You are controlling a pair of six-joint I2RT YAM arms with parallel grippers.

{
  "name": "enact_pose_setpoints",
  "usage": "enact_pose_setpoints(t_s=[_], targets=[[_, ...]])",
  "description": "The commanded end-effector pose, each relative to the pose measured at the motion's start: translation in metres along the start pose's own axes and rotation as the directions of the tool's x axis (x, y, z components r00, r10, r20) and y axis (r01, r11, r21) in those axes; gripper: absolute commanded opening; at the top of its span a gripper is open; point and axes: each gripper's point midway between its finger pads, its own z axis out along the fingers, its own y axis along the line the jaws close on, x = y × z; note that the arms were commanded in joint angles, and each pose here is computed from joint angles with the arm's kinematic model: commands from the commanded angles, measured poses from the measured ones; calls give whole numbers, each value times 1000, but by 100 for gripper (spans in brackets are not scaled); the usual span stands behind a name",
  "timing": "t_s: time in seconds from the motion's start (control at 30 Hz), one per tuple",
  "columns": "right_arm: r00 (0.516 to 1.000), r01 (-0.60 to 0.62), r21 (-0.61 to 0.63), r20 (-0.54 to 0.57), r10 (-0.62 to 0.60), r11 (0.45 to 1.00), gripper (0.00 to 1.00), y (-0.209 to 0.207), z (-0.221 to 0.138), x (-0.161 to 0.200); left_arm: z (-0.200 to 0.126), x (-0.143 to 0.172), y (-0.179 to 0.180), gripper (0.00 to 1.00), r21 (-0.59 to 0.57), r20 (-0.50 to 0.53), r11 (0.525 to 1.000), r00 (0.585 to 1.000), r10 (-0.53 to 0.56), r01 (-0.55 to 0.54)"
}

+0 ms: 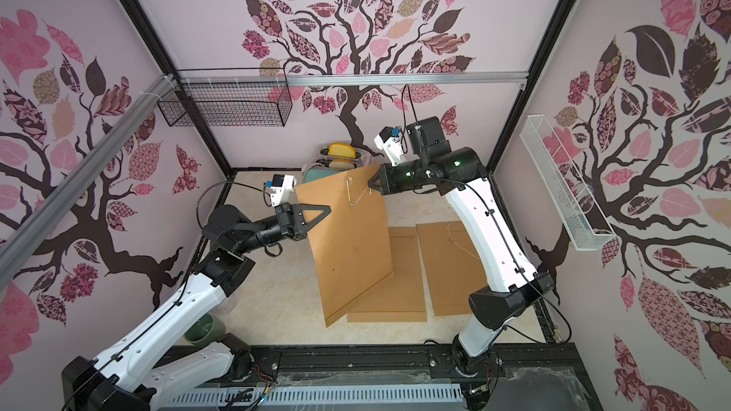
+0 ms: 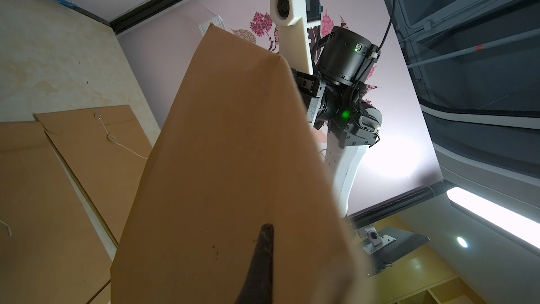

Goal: Close the mouth of the file bag
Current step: Close the file bag.

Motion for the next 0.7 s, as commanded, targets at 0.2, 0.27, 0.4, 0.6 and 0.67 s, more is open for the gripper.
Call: enact_pose_setpoints(t_s=[0.2,0.27,0.4,0.6,0.67], targets=[[994,52,-32,97,-48,998,0,19,-21,-24,2,-3,-18,0,50,3,998,999,39,-39],[994,52,-44,97,-48,998,0,22,-22,-27,2,-4,-18,0,49,5,998,999,40,-40],[994,52,-105,99,-42,993,0,34,-21,-30,3,-5,-15,0,45,2,998,999,34,-34],[992,79,-160,111,-61,984,0,55,-19,-32,4,-5,-16,0,45,1,998,999,34,-34],[993,77,-185,107,-58,980,0,60,-17,-32,4,-5,-16,0,46,2,998,999,36,-36]])
